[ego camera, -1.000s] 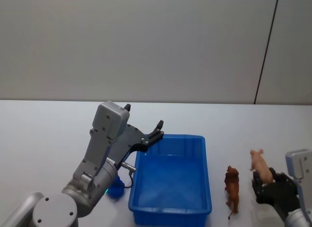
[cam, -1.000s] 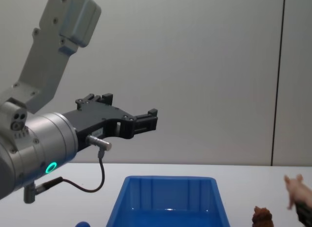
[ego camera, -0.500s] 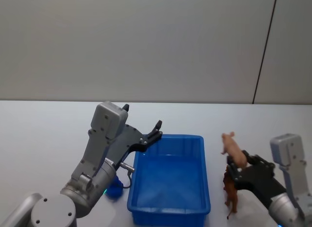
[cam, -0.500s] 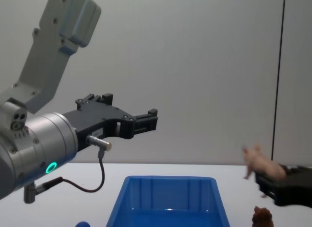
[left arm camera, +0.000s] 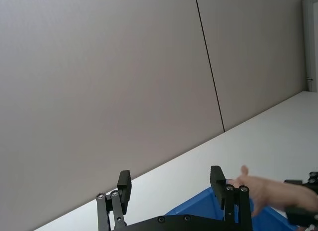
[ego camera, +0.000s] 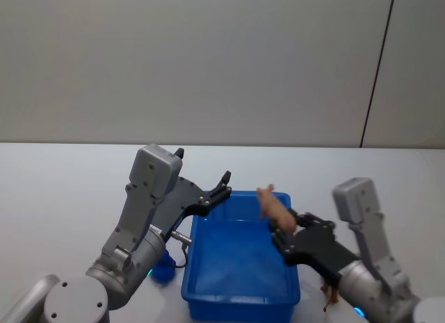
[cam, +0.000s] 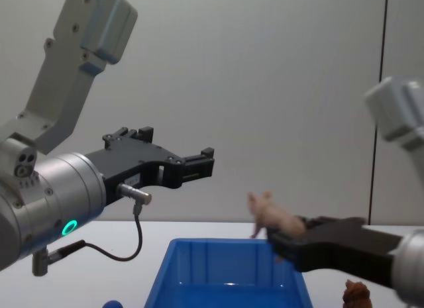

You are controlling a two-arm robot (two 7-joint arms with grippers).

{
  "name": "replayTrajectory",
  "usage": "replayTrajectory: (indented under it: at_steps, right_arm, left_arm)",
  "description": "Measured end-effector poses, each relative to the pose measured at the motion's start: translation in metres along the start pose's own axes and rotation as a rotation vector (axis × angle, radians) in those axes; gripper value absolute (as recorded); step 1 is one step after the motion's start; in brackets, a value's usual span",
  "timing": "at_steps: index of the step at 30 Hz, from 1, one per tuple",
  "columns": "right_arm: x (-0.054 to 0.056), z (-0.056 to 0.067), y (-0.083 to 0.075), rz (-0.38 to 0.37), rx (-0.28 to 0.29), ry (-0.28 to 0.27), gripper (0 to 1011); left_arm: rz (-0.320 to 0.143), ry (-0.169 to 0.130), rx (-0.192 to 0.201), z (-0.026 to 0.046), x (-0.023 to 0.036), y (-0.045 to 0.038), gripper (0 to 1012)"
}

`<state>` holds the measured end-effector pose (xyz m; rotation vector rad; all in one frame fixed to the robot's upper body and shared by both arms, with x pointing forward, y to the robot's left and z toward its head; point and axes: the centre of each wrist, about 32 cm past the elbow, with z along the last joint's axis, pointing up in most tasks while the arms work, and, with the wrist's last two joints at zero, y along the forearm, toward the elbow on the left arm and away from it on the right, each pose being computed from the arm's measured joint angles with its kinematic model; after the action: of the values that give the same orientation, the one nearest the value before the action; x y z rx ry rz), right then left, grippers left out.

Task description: Pick up the two dolls from the table and place them into the box.

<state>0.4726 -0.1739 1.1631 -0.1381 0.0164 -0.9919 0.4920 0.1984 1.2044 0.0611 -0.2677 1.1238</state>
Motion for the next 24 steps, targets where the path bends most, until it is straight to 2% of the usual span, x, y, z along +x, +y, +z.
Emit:
replayTrajectory:
  at_steps: [4,7,8,10,12,19,24]
  right_arm:
    - [-0.003,0.001,0.009,0.032,-0.006,0.003,400]
    - [-0.006,0.001,0.019,0.062,-0.015,0.006,497]
    - [-0.006,0.001,0.021,0.066,-0.017,0.006,559]
    - [-0.008,0.001,0.025,0.075,-0.022,0.008,599]
    - [-0.009,0.002,0.028,0.079,-0.024,0.01,683]
    - [-0.009,0.001,0.033,0.064,-0.034,0.013,900]
    - [-0.008,0.001,0.033,0.028,-0.037,0.013,1001]
  left_arm:
    - [0.0,0.0,0.0,0.0,0.0,0.0,1001]
    - [0.0,0.0,0.0,0.0,0.0,0.0,1001]
    - [0.0,0.0,0.0,0.0,0.0,0.0,1001]
    - [0.0,0.0,0.0,0.0,0.0,0.0,1001]
    - [0.0,0.0,0.0,0.0,0.0,0.0,1001]
    - [0.0,0.0,0.0,0.0,0.0,0.0,1001]
    - [0.0,0.0,0.0,0.0,0.0,0.0,1001]
